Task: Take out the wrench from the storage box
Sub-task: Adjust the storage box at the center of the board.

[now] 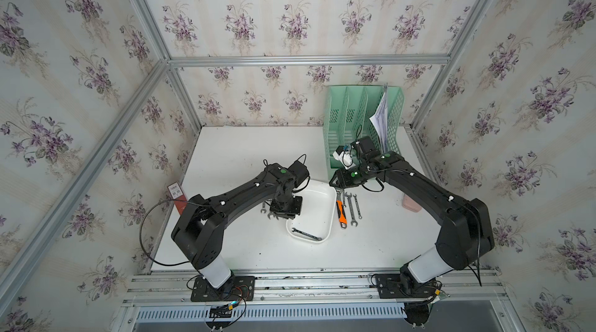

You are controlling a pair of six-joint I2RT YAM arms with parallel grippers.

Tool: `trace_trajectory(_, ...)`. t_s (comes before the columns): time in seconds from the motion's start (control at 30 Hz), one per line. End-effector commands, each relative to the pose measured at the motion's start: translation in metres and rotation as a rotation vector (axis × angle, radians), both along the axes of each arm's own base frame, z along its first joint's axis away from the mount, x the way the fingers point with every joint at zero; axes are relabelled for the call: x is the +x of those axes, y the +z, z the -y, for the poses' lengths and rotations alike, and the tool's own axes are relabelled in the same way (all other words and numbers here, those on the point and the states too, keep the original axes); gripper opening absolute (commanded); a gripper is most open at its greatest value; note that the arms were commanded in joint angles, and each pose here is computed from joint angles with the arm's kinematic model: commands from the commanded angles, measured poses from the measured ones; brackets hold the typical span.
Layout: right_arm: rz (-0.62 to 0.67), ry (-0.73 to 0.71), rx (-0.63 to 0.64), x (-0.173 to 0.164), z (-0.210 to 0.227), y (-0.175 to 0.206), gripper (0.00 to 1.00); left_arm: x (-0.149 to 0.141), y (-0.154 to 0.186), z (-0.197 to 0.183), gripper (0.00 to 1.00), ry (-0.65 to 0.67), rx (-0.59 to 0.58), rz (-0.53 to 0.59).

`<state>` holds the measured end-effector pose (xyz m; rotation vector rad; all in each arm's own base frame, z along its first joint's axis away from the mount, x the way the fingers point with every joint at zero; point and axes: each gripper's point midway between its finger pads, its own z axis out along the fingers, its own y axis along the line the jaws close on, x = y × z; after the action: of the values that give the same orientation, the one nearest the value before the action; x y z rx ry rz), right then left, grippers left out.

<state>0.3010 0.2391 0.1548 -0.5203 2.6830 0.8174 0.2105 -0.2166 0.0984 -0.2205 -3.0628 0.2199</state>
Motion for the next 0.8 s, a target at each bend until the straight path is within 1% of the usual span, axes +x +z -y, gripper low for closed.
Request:
trace_trajectory(0.0, 0.007, 0.024, 0.023, 0.0, -0.005, -0.001, 0.39, -0.018, 0.003, -0.014, 0.33, 0.033, 0.041, -0.066)
trace_trajectory(0.03, 0.004, 0.028, 0.029, -0.001, -0.006, -0.002, 0.39, -0.016, 0.002, -0.019, 0.41, 0.034, 0.07, -0.048)
trace_trajectory(0.1, -0.002, 0.035, 0.03, -0.002, -0.008, -0.004, 0.39, -0.013, -0.005, -0.023, 0.43, 0.021, 0.088, -0.028)
trace_trajectory(0.17, -0.006, 0.039, 0.025, -0.003, -0.009, -0.006, 0.4, -0.008, -0.016, -0.017, 0.44, 0.007, 0.064, -0.013)
trace_trajectory(0.23, -0.005, 0.041, 0.025, -0.004, -0.009, -0.005, 0.39, -0.006, -0.026, -0.01, 0.4, 0.005, 0.031, -0.011)
trace_trajectory(0.37, -0.001, 0.04, 0.023, -0.005, -0.007, -0.004, 0.39, -0.001, -0.038, 0.003, 0.3, 0.017, -0.015, -0.018)
trace_trajectory(0.43, -0.002, 0.038, 0.023, -0.006, -0.007, -0.004, 0.4, -0.002, -0.041, 0.005, 0.25, 0.025, -0.018, -0.026)
trace_trajectory(0.5, -0.006, 0.035, 0.024, -0.006, -0.007, -0.004, 0.39, -0.004, -0.041, 0.004, 0.17, 0.032, -0.009, -0.047)
trace_trajectory(0.53, -0.007, 0.037, 0.028, -0.007, -0.007, -0.004, 0.39, -0.008, -0.038, 0.001, 0.14, 0.041, 0.005, -0.067)
trace_trajectory(0.63, -0.01, 0.048, 0.038, -0.009, -0.009, -0.002, 0.39, -0.022, -0.016, -0.007, 0.1, 0.076, 0.036, -0.145)
trace_trajectory(0.7, -0.003, 0.054, 0.042, -0.01, -0.01, 0.001, 0.39, -0.032, 0.004, -0.006, 0.1, 0.091, 0.008, -0.203)
trace_trajectory(0.73, -0.001, 0.06, 0.048, -0.01, -0.011, 0.002, 0.39, -0.041, 0.015, -0.005, 0.09, 0.098, -0.003, -0.257)
trace_trajectory(0.77, 0.001, 0.068, 0.057, -0.01, -0.012, 0.004, 0.39, -0.047, 0.024, -0.007, 0.07, 0.106, 0.011, -0.302)
